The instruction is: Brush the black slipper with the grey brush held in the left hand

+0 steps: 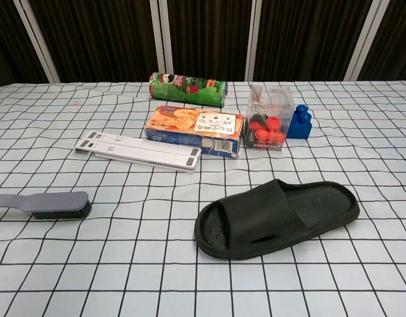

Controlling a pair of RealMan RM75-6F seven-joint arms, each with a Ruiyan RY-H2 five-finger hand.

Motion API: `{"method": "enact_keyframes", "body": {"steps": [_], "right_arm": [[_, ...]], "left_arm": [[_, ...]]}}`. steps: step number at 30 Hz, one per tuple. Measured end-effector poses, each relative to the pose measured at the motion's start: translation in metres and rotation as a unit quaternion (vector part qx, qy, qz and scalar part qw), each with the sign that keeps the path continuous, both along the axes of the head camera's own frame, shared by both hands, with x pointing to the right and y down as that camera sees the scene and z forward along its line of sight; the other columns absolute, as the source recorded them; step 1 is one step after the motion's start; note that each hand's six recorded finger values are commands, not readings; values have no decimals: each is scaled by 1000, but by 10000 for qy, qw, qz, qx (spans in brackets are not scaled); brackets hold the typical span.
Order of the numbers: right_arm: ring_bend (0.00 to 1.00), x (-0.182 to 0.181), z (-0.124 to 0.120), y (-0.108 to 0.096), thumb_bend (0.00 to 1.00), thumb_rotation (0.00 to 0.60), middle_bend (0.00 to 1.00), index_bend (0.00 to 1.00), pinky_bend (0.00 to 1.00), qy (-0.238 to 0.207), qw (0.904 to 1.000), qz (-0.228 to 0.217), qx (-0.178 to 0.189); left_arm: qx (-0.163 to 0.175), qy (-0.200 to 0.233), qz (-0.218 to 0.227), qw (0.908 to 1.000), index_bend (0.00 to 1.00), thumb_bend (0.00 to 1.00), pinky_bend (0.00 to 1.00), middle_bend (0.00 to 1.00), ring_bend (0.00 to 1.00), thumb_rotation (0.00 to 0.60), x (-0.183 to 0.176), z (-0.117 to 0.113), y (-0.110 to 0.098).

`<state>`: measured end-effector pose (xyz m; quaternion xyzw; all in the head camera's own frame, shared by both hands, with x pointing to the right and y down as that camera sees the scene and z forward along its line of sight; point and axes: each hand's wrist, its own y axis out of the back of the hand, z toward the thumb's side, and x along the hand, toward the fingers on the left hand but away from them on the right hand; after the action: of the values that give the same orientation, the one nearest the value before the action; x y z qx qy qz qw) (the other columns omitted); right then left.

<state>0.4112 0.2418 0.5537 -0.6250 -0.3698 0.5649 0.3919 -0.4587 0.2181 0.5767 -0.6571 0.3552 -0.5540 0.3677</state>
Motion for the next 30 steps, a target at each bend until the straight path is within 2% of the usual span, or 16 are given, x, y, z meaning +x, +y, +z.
{"method": "enact_keyframes", "body": {"steps": [3,6,10,11,14,18,23,30], "right_arm": [[0,1,0,0,322,600,0,0,0,6,10000,12,-4],[0,2,0,-1,322,600,0,0,0,6,10000,34,-16],[0,4,0,-1,322,600,0,0,0,18,10000,82,-32],[0,5,-1,-2,322,600,0,0,0,17,9999,103,-22],[0,7,-2,-4,322,600,0,0,0,-12,9999,148,-5],[0,6,-4,-6,323,600,0,0,0,-68,9999,147,-2],[0,7,-6,-7,322,600,0,0,0,-123,9998,168,-9],[0,16,-12,-7,322,600,0,0,0,-75,9993,368,11]], "left_arm": [[-22,12,-1,10000,0,61,0,0,0,600,1,2,0],[-71,10,33,10000,0,130,21,35,4,600,3,4,1],[-189,-98,195,9996,17,184,88,203,116,600,6,10,-1],[-211,-119,264,9994,37,200,109,248,152,600,9,13,-4],[-259,-104,408,9988,101,218,191,297,177,600,19,21,-17],[-385,-146,695,9967,139,218,206,340,194,600,40,37,-35],[-443,23,944,9945,143,218,235,343,208,600,81,62,-49],[-671,327,1129,9908,150,223,282,307,208,600,121,98,-43]]}}
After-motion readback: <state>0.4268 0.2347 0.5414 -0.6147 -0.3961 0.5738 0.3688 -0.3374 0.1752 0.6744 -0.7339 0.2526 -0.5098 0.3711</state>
